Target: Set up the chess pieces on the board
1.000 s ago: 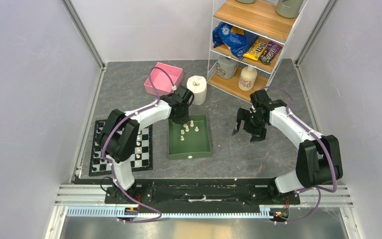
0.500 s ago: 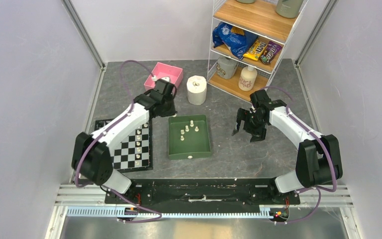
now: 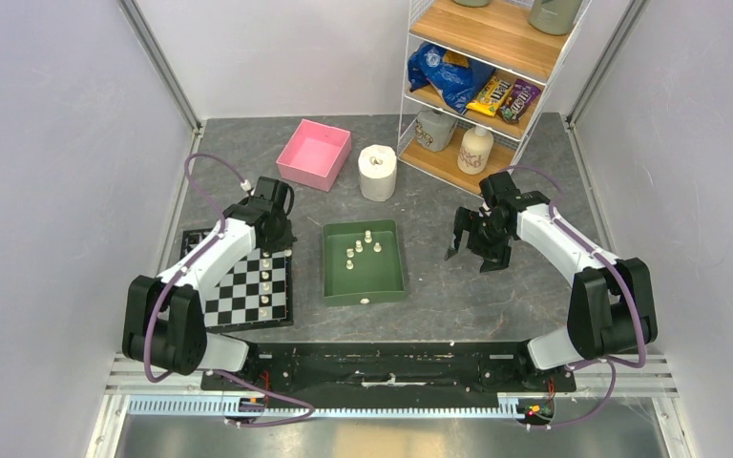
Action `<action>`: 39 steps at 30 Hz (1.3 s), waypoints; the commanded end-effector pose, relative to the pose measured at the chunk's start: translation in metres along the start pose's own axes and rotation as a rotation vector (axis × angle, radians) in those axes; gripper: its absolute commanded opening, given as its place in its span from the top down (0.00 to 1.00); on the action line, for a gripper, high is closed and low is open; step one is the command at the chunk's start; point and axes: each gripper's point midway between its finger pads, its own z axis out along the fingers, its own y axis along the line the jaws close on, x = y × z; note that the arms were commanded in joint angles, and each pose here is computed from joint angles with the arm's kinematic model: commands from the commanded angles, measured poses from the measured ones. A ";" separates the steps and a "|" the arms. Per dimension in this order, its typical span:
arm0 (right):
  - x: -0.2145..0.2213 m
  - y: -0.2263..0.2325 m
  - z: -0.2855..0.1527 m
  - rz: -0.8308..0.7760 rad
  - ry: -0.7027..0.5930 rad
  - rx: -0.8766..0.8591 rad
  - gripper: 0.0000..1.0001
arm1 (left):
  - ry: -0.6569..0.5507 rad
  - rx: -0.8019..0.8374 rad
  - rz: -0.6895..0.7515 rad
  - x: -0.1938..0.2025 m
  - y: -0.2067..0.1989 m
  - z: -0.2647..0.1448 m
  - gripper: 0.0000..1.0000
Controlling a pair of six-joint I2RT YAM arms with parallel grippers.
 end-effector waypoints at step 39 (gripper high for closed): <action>-0.008 0.004 0.000 -0.007 -0.019 -0.014 0.01 | 0.007 -0.050 -0.018 -0.017 0.026 0.035 0.98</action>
